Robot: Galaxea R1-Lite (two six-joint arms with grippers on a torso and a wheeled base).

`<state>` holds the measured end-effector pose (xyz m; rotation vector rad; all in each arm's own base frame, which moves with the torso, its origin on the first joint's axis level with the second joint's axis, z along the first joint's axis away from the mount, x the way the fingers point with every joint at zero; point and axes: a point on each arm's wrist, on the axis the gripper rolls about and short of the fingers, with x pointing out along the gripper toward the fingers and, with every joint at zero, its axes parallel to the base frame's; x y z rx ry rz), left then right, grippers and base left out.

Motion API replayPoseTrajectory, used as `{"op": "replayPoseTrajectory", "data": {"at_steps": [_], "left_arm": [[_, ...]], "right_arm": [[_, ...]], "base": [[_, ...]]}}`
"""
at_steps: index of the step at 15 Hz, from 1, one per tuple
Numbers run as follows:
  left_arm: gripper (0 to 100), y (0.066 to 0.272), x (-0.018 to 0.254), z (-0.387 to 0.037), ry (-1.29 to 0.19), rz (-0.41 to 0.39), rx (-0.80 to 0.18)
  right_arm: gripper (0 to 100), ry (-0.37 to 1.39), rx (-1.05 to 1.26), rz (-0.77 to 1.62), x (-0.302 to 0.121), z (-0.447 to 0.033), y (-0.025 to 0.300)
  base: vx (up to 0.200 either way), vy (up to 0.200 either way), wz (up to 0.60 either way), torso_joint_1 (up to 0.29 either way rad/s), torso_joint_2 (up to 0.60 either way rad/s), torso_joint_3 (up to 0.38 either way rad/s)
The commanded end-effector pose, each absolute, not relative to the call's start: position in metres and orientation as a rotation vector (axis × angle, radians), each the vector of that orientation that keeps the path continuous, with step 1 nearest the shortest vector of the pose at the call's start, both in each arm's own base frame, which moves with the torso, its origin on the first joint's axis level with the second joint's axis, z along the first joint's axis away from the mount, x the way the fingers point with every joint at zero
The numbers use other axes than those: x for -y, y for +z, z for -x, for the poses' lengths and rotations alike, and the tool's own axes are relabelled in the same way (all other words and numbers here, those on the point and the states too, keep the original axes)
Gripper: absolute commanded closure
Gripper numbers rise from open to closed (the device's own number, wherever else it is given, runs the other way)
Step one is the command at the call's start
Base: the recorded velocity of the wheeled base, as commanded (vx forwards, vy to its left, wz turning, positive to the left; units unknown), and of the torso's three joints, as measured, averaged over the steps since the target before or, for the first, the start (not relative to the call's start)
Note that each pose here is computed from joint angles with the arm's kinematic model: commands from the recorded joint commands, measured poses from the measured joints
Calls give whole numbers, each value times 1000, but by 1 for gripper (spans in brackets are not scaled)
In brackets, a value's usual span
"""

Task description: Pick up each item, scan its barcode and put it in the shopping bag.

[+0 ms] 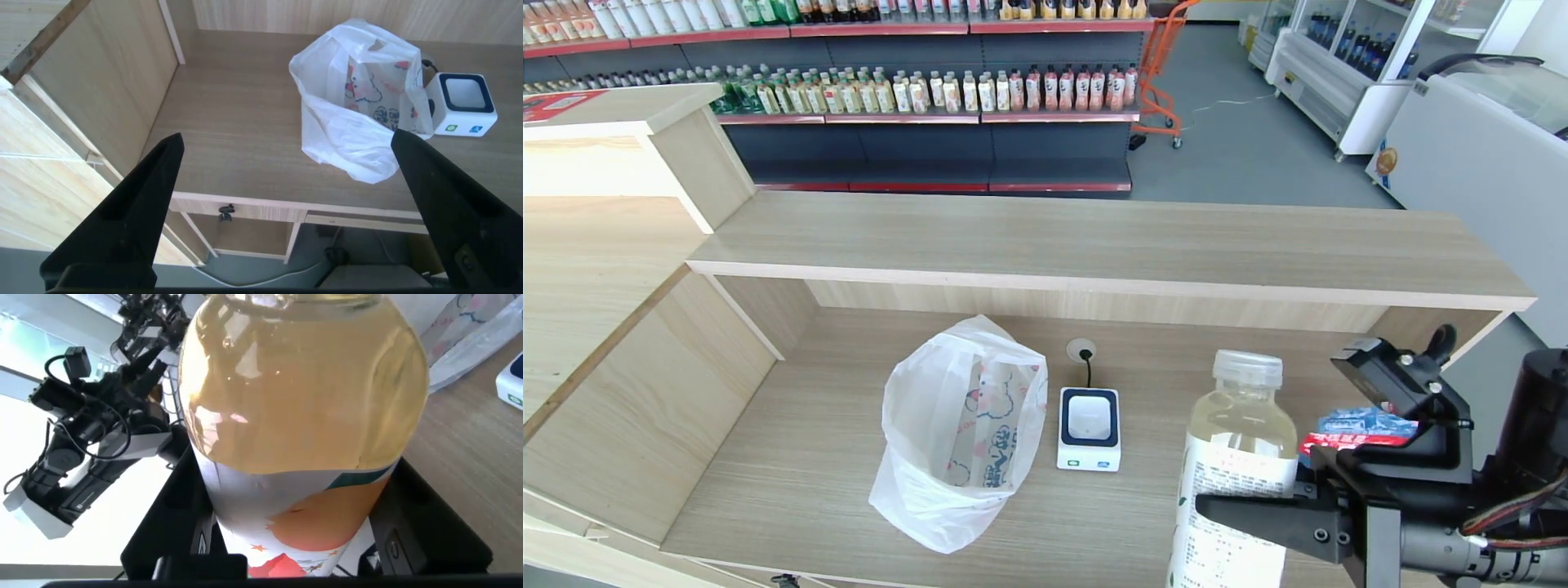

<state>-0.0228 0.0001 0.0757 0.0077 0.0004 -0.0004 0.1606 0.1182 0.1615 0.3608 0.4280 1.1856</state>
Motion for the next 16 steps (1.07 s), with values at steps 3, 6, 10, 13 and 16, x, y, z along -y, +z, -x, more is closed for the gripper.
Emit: {"op": "replayPoseTrajectory", "data": {"at_steps": [3, 6, 10, 13, 16], "left_arm": [[0, 76, 0, 23, 0, -8, -2], [0, 76, 0, 23, 0, -8, 0], [0, 76, 0, 23, 0, -8, 0], [0, 76, 0, 23, 0, -8, -2], [0, 76, 0, 23, 0, -8, -2]], "right_arm": [[100, 1223, -376, -347, -122, -160, 173], [100, 1230, -353, -299, -122, -159, 171], [100, 1224, -338, -286, -121, -159, 171], [100, 1186, -230, -101, -112, -167, 164], [100, 1054, -108, 223, -85, -209, 137]], "base": [[0, 0, 0, 0, 0, 0], [0, 0, 0, 0, 0, 0], [0, 0, 0, 0, 0, 0], [0, 0, 0, 0, 0, 0], [0, 0, 0, 0, 0, 0]]}}
